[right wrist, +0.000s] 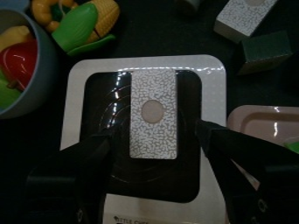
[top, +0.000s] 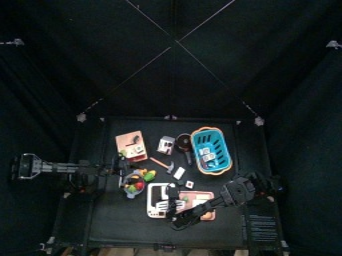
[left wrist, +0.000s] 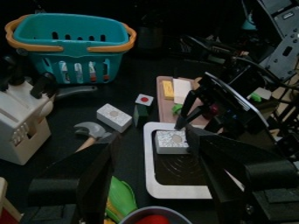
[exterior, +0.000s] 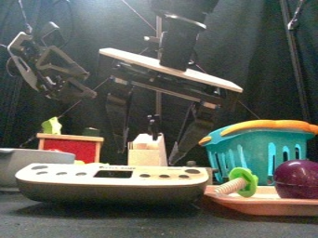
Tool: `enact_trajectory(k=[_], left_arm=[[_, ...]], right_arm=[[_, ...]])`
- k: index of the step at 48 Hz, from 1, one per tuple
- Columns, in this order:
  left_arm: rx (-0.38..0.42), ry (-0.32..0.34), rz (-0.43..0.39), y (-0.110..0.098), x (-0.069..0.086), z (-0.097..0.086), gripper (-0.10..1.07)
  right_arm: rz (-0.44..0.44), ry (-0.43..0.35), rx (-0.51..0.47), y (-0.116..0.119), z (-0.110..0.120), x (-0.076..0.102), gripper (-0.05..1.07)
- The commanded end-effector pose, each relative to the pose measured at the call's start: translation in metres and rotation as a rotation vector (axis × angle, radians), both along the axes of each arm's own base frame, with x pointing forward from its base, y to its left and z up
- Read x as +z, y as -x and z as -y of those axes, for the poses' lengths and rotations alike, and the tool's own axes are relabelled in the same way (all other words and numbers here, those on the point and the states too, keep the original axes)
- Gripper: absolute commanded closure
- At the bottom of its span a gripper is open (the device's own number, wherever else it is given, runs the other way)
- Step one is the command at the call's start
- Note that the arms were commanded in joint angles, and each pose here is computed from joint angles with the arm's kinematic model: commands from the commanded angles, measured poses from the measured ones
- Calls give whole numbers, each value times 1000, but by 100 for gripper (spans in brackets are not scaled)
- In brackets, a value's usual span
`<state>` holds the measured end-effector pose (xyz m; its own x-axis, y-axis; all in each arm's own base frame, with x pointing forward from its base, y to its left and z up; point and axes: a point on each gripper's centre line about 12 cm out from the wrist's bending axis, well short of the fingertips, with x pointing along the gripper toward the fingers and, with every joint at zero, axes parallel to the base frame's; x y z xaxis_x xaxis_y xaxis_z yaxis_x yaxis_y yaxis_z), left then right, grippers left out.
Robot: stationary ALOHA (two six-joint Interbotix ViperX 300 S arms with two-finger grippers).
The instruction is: Grab salmon
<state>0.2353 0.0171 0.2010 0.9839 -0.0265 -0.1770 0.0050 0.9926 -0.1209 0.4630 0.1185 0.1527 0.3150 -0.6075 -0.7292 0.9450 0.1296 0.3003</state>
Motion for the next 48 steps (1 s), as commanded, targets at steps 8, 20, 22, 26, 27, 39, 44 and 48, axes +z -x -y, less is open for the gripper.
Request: enact_trajectory(k=[8,20,22,26,27,39,44,48], left_arm=[[-1,1,15,-2,4,0,3],[-1,0,18,-3,6,0,3],[2,1,19,-3,6,-1,4],[9,4,21,-3,6,-2,4],[11,7,21,-3,6,-2,4],[66,57,-9,-2,2,-8,4],[143,102,-30,0,-1,-19,3],[214,123,-32,1,0,-34,4]], right_arm=[[75,9,4,31,17,58,4],[129,65,44,80,49,94,4],[142,68,64,89,54,97,4],[188,62,117,104,64,105,4],[208,62,127,109,71,108,4],[410,83,235,168,155,124,4],[470,104,263,198,193,123,4],[514,144,319,217,217,130,4]])
